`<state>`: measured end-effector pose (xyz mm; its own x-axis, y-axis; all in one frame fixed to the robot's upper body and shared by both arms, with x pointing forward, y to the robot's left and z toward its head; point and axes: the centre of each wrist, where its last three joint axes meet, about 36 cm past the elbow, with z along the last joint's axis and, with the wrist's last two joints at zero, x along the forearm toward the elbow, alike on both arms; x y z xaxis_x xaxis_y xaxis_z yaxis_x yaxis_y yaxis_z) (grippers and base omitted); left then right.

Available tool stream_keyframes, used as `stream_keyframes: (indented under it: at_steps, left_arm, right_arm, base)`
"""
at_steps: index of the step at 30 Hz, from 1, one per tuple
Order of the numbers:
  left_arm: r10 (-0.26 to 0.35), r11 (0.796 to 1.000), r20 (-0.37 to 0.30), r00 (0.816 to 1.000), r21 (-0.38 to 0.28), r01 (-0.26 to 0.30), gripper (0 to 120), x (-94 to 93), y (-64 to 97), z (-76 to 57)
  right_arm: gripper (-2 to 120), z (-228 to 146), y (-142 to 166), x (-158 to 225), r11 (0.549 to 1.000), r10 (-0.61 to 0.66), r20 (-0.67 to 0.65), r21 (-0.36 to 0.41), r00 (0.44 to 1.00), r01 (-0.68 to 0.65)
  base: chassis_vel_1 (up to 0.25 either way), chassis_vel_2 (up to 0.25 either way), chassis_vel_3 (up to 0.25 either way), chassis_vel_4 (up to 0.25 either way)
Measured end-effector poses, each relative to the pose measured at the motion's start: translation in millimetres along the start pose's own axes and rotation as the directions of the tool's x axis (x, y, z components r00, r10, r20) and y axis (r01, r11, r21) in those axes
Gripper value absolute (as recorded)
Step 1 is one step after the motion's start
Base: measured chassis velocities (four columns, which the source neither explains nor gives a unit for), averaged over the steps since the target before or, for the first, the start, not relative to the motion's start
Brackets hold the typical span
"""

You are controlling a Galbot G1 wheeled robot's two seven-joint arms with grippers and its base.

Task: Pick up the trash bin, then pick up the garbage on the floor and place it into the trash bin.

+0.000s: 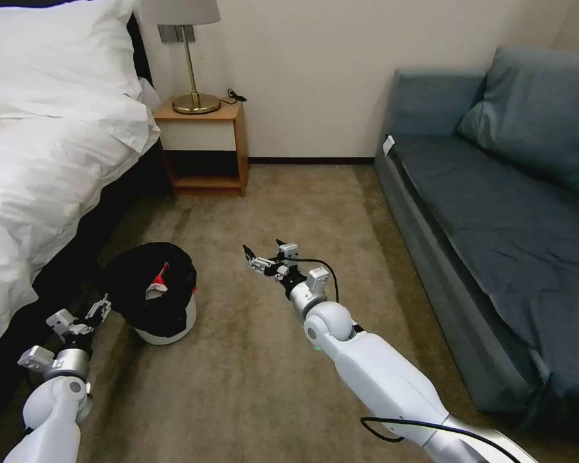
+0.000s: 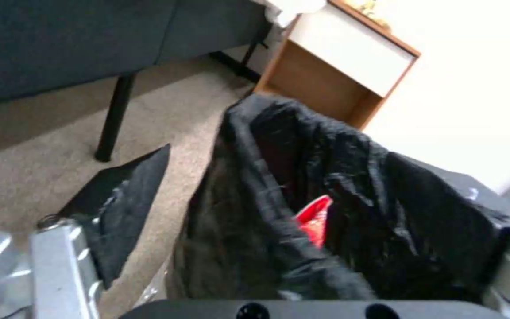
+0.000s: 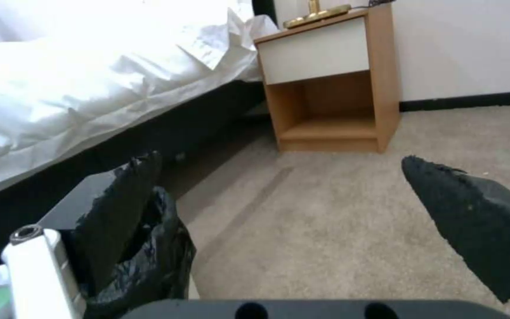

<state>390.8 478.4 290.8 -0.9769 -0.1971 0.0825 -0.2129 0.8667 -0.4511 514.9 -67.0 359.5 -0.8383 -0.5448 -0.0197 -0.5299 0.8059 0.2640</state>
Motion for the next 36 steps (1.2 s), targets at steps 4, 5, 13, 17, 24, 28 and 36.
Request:
stream_keyframes:
  at_steps: [4, 5, 13, 17, 24, 28, 36]
  left_arm:
    - [0.043, 0.997, 0.026, 0.999, -0.07, -0.041, 100, 4.5, -20.9, -15.3]
    - [0.043, 0.997, 0.026, 0.999, -0.07, -0.041, 100, 4.5, -20.9, -15.3]
    - [0.07, 0.985, 0.046, 0.996, -0.162, -0.062, 100, 10.5, -49.1, -30.4]
    - [0.089, 0.972, 0.047, 0.995, -0.224, -0.077, 100, 12.2, -67.9, -36.0]
    - [0.146, 0.967, 0.069, 0.987, -0.221, -0.127, 100, 9.1, -102.9, -42.7]
    - [0.163, 0.965, 0.08, 0.983, -0.22, -0.141, 100, 9.7, -113.6, -46.4]
    - [0.168, 0.956, 0.1, 0.981, -0.261, -0.136, 100, 13.6, -119.0, -39.0]
  right_arm:
    - [100, -1, -1, 3, 1.0, 0.022, 0.019, -0.012, 1.0, -0.022]
    - [100, -1, -1, 3, 1.0, 0.022, 0.019, -0.012, 1.0, -0.022]
    - [100, -3, -7, 8, 0.994, 0.109, 0.021, -0.03, 0.994, -0.108]
    - [100, -4, -14, 15, 0.983, 0.181, 0.012, -0.035, 0.983, -0.181]
    - [100, -2, -23, 34, 0.957, 0.285, -0.016, -0.046, 0.958, -0.286]
    - [100, -1, -28, 44, 0.948, 0.314, -0.018, -0.051, 0.949, -0.315]
    - [100, 7, -36, 58, 0.935, 0.349, -0.029, -0.056, 0.937, -0.35]
  base:
    - [0.0, 0.0, 0.0, 0.0]
    - [0.0, 0.0, 0.0, 0.0]
    - [0.0, 0.0, 0.0, 0.0]
    - [0.0, 0.0, 0.0, 0.0]
    - [0.0, 0.0, 0.0, 0.0]
    - [0.0, 0.0, 0.0, 0.0]
    - [0.0, 0.0, 0.0, 0.0]
